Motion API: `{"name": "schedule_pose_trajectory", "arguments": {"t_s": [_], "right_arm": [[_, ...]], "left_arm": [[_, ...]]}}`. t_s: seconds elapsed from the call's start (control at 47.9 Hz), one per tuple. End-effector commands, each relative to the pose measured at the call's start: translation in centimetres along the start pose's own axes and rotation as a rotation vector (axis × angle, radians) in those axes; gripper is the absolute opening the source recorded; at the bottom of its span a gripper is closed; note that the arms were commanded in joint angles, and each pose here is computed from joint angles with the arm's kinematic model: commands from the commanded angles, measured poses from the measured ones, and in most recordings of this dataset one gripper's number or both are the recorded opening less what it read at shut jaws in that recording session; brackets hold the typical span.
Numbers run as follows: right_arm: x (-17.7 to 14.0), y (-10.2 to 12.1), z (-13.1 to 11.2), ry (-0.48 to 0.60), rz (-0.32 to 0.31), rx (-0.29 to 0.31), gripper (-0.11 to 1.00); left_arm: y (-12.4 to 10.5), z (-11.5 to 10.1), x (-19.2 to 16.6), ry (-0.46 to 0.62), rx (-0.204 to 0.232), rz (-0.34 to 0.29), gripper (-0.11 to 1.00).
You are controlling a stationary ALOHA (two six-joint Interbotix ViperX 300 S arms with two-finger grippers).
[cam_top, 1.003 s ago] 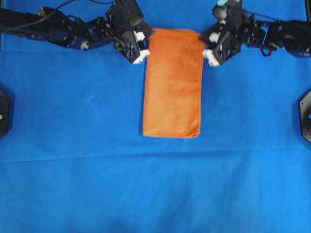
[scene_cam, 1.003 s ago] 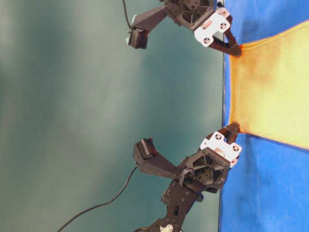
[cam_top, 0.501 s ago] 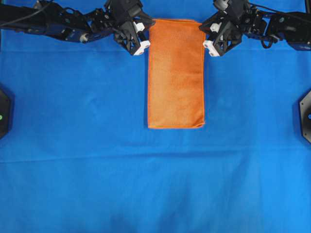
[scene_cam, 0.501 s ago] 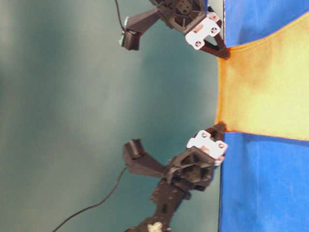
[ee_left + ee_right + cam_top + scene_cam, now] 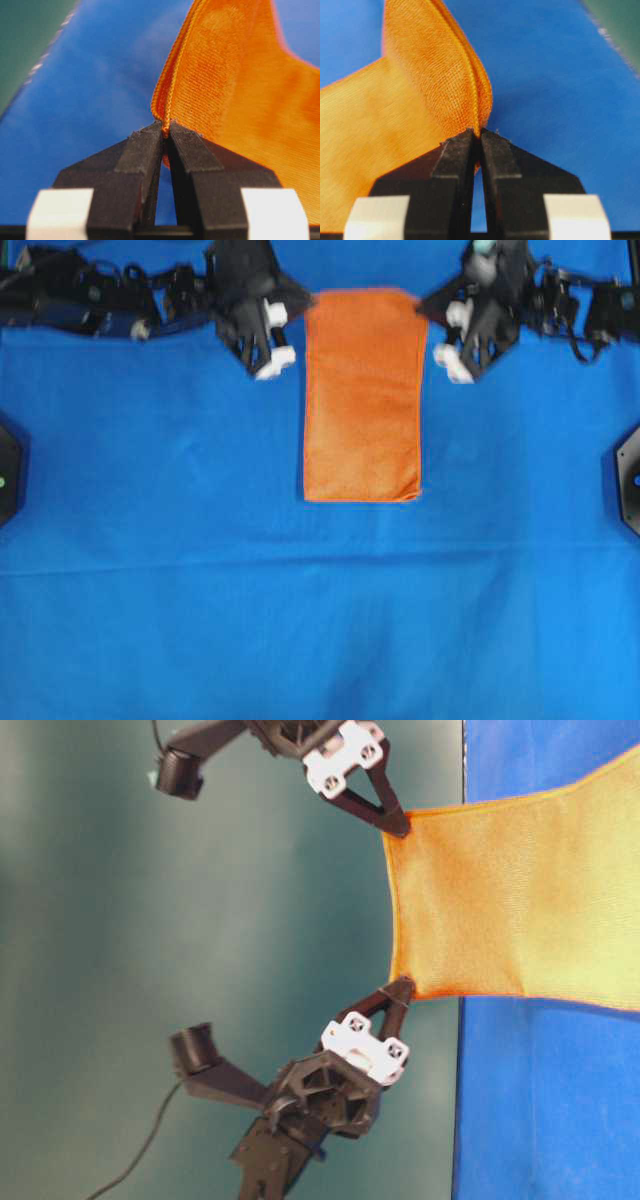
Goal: Fold the orange towel.
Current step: 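Pull the top corners down toward the bottom edge with both grippers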
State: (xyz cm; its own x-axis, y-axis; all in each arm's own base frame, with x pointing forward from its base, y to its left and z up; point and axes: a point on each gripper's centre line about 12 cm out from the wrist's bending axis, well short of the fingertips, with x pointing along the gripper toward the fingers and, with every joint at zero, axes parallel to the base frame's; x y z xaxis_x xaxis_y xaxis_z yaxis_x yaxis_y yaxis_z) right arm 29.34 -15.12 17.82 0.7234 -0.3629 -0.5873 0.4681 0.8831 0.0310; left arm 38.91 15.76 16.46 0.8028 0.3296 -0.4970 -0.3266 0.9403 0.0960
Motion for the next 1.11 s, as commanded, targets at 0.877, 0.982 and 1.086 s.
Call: {"name": "schedule_pose_trajectory", "arguments": {"t_s": [0.877, 0.982, 1.086], "right_arm": [[-1.2, 11.6, -6.9, 0.189, 0.273, -0.052, 0.04], [-1.0, 12.2, -7.3, 0.199, 0.284, -0.051, 0.04], [-0.9, 12.5, -7.6, 0.198, 0.293, -0.050, 0.04]], "left_arm": [[-14.4, -4.7, -1.7, 0.207, 0.126, -0.301, 0.04], [-15.2, -5.2, -1.7, 0.211, 0.137, -0.316, 0.04], [-15.6, -5.3, -1.8, 0.207, 0.144, -0.326, 0.04]]}}
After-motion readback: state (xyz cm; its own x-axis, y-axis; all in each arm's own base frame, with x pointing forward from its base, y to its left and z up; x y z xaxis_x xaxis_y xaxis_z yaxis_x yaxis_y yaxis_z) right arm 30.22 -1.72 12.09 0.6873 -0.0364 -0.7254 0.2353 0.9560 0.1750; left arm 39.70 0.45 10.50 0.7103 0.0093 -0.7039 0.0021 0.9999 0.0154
